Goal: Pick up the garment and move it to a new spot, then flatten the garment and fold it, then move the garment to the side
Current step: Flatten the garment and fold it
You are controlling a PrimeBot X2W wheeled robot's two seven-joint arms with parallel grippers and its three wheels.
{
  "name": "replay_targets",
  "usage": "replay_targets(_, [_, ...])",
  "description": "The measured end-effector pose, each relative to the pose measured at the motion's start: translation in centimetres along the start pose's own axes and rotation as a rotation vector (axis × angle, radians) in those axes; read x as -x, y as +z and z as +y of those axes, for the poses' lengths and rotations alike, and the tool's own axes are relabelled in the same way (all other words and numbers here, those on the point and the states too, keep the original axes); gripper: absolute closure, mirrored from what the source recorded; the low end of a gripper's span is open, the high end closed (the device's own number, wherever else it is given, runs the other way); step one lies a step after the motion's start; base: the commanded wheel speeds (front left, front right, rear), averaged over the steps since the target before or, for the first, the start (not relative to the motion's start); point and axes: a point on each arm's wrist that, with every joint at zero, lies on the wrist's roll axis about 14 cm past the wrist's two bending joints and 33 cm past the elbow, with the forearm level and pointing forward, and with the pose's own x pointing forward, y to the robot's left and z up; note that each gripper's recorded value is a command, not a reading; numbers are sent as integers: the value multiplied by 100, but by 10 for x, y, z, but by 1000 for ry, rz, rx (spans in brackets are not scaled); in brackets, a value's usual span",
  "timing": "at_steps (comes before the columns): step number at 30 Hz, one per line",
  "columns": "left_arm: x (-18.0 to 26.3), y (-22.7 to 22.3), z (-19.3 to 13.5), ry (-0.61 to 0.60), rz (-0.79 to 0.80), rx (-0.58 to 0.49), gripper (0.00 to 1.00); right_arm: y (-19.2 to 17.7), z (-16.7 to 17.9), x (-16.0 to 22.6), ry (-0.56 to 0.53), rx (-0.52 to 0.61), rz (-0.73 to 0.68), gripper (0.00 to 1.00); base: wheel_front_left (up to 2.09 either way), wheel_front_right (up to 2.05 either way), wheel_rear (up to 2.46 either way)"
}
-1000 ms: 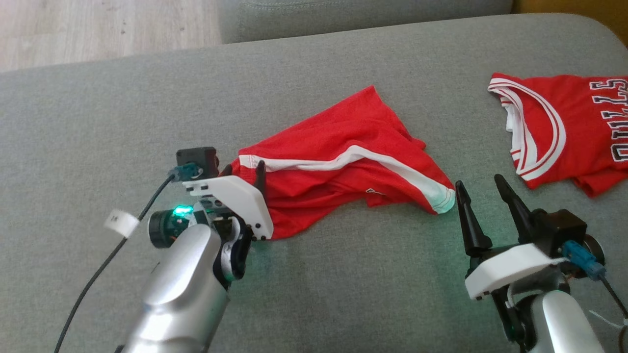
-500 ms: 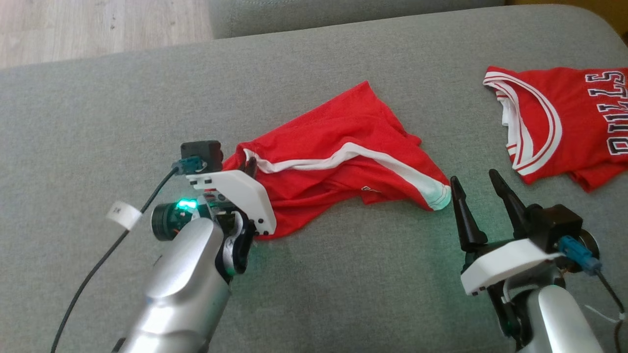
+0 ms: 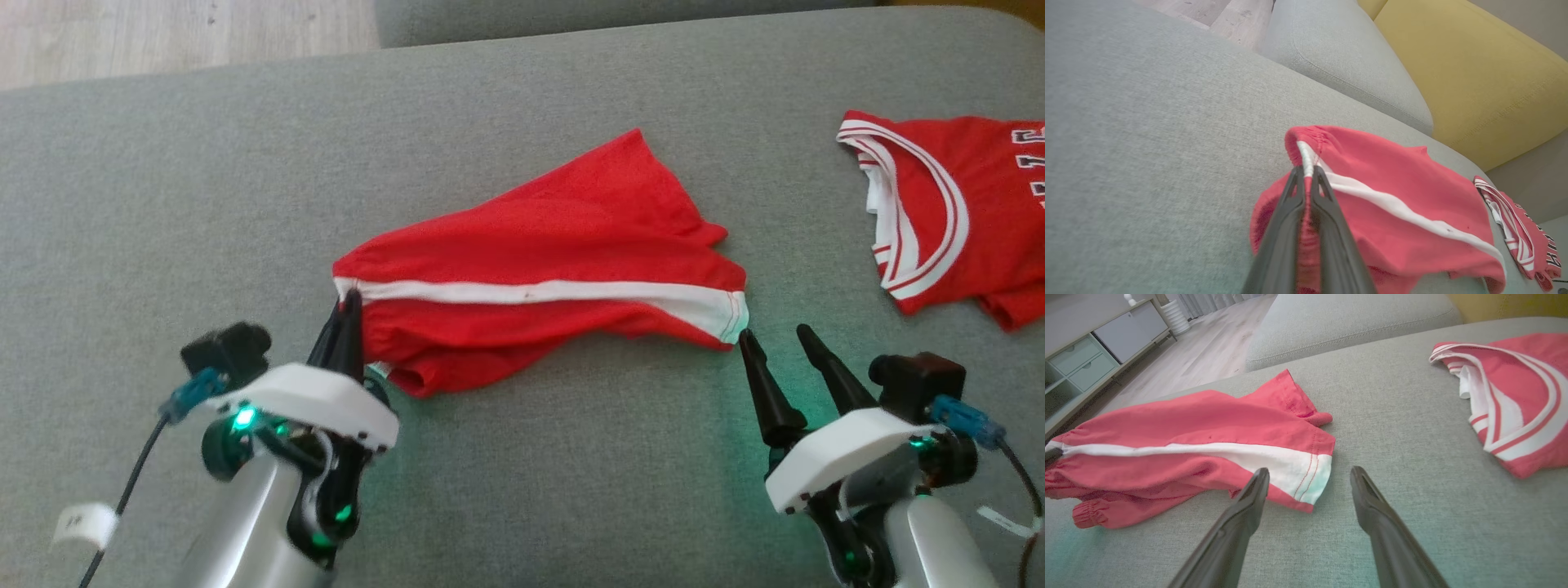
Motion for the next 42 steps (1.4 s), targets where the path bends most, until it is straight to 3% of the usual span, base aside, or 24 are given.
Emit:
replay_targets(14, [12, -3, 14, 21, -12, 11, 100, -19, 15, -46, 69, -176, 112, 0, 0, 0, 0])
replay_targets(25, [13, -3, 17, 28, -18, 14, 100, -40, 34, -54, 124, -167, 223, 0, 0, 0, 0])
replay_targets(26, [12, -3, 17, 26, -19, 14, 100, -40, 36, -53, 131, -163, 224, 15, 0, 0, 0])
replay_targets(28, [12, -2, 15, 21, -25, 13, 100, -36, 39, -53, 139, -154, 210, 100, 0, 0, 0])
replay_targets(35, [14, 13, 11, 7, -94, 18, 100, -9, 46, -49, 164, -103, 100, 100, 0, 0, 0])
replay_targets(42, [28, 54, -7, -103, -256, 151, 100, 57, 55, -30, 192, -37, -106, 100, 0, 0, 0])
